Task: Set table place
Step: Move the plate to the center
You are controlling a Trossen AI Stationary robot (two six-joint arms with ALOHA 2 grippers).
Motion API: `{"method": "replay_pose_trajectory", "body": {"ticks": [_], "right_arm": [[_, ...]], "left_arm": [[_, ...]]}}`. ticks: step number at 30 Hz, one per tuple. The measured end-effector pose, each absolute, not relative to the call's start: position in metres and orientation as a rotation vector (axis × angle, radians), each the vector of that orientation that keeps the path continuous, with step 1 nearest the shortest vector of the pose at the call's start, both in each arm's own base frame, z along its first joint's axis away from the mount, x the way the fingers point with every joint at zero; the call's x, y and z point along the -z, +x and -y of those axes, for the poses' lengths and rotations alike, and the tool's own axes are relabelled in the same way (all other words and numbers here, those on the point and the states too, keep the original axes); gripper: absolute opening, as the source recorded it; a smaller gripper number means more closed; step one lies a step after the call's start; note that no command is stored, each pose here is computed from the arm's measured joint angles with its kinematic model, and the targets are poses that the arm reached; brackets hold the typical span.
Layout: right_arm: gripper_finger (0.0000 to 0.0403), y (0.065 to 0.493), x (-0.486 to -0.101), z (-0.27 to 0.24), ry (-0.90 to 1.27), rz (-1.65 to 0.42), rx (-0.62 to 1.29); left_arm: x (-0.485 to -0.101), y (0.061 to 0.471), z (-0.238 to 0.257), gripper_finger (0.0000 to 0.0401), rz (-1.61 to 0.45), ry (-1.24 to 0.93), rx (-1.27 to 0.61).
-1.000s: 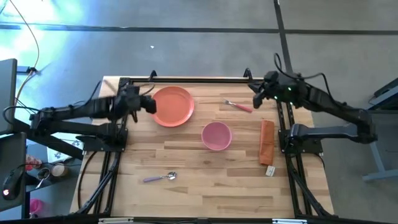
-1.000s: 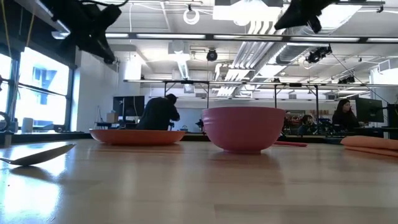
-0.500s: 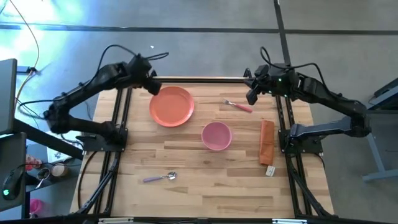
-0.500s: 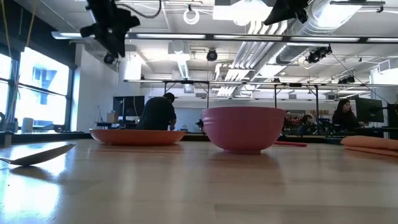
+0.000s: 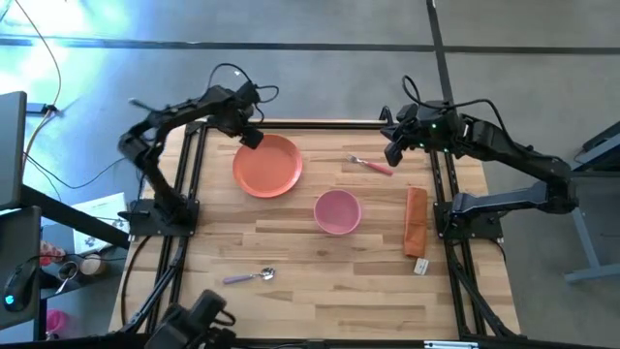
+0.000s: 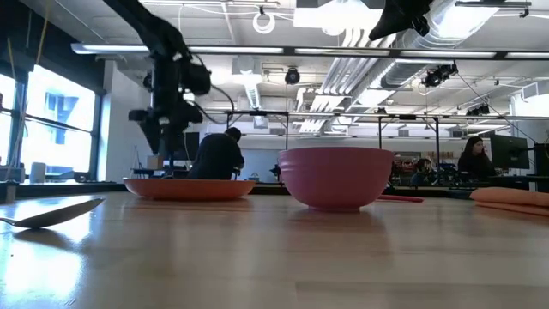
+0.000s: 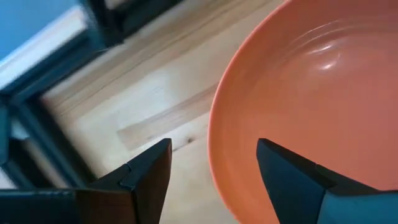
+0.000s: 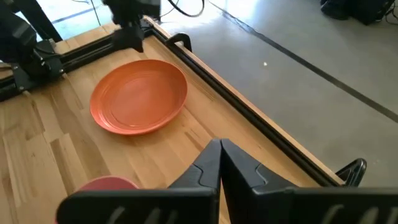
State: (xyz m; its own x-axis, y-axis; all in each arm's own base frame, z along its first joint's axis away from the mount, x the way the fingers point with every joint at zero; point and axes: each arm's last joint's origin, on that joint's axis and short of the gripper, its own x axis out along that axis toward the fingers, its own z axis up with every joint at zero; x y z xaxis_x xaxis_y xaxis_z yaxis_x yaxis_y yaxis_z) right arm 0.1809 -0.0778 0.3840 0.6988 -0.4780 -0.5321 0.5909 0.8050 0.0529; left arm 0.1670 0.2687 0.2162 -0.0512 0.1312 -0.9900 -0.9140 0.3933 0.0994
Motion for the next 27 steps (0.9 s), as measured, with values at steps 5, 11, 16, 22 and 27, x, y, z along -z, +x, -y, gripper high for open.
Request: {"method": "replay_pose_trajectory", "body": {"ticks": [5, 11, 16, 22, 27], "right_arm": [[0.0000, 0.180, -0.383, 0.078, 0.241, -0.530, 0.605], [0.0000, 0.180, -0.383, 0.077, 0.256, -0.529, 0.606], [0.0000, 0.180, -0.383, 0.077, 0.256, -0.533, 0.606], [0.0000, 0.180, -0.383, 0.077, 0.256, -0.533, 0.606], [0.0000, 0.180, -0.383, 0.077, 0.256, -0.533, 0.606]], "left_arm": [[-0.185, 0.178, -0.283, 0.0227, -1.381, -0.768, -0.951], [-0.165, 0.185, -0.292, 0.0227, -1.362, -0.779, -0.910], [-0.158, 0.186, -0.294, 0.0227, -1.371, -0.778, -0.905], [-0.158, 0.186, -0.293, 0.0160, -1.383, -0.779, -0.903], [-0.158, 0.185, -0.292, 0.0028, -1.395, -0.774, -0.890]]}}
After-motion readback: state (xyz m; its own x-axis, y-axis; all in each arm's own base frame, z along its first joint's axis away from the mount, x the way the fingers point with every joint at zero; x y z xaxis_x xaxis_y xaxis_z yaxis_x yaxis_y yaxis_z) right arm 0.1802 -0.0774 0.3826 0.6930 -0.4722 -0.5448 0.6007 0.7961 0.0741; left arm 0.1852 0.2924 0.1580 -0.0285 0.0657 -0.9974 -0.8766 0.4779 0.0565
